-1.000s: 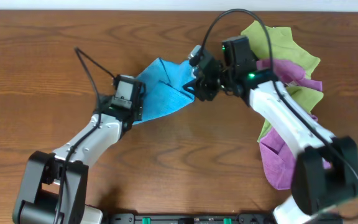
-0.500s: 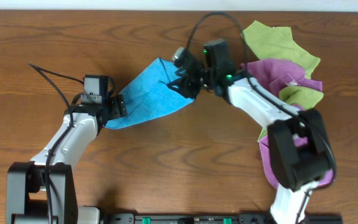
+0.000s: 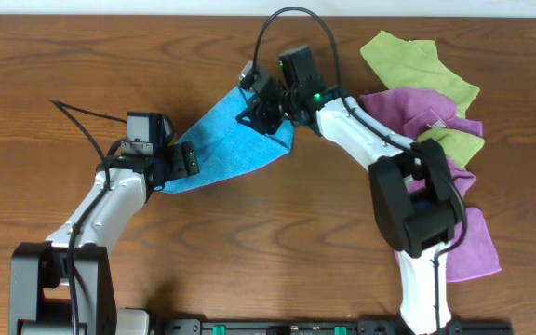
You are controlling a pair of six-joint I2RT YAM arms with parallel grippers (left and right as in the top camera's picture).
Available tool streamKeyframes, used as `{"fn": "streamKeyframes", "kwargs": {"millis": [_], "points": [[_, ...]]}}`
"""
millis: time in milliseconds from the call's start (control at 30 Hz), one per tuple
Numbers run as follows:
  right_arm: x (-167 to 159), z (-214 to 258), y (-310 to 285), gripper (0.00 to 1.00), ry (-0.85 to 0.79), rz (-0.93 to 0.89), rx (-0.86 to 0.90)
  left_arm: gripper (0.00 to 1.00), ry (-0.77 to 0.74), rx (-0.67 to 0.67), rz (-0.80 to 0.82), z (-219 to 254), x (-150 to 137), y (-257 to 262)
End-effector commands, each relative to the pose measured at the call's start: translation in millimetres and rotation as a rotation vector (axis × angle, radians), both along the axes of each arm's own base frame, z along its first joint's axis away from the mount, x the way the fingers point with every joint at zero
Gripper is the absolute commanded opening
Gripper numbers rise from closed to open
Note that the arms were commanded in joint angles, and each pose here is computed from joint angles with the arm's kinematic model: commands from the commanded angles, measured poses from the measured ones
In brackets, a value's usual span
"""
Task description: Fold the cloth
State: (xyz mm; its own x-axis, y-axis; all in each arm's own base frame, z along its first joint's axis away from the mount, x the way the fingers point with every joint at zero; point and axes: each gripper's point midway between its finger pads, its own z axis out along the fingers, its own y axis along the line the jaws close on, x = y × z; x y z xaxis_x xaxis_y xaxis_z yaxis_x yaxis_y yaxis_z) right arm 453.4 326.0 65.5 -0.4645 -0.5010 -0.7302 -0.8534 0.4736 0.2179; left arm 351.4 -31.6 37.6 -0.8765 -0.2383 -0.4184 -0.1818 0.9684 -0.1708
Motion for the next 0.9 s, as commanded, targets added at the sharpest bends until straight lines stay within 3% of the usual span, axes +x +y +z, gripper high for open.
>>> {"fn": "streamKeyframes", "kwargs": {"millis": [0,767,867], "points": [[-2.8,-20.9,2.2,0.50,0.043,0.002,-0.016,0.95,-0.029,-0.010,0.005,10.0,6.5,0.0],[-19.4,-55.2,7.8,0.43,0.080,0.010,-0.121,0.95,-0.029,-0.027,-0.004,10.3,6.4,-3.5],[-21.0,-59.7,6.8,0.32,0.091,0.010,-0.128,0.95,-0.029,-0.027,-0.003,10.3,6.4,-3.3]]}}
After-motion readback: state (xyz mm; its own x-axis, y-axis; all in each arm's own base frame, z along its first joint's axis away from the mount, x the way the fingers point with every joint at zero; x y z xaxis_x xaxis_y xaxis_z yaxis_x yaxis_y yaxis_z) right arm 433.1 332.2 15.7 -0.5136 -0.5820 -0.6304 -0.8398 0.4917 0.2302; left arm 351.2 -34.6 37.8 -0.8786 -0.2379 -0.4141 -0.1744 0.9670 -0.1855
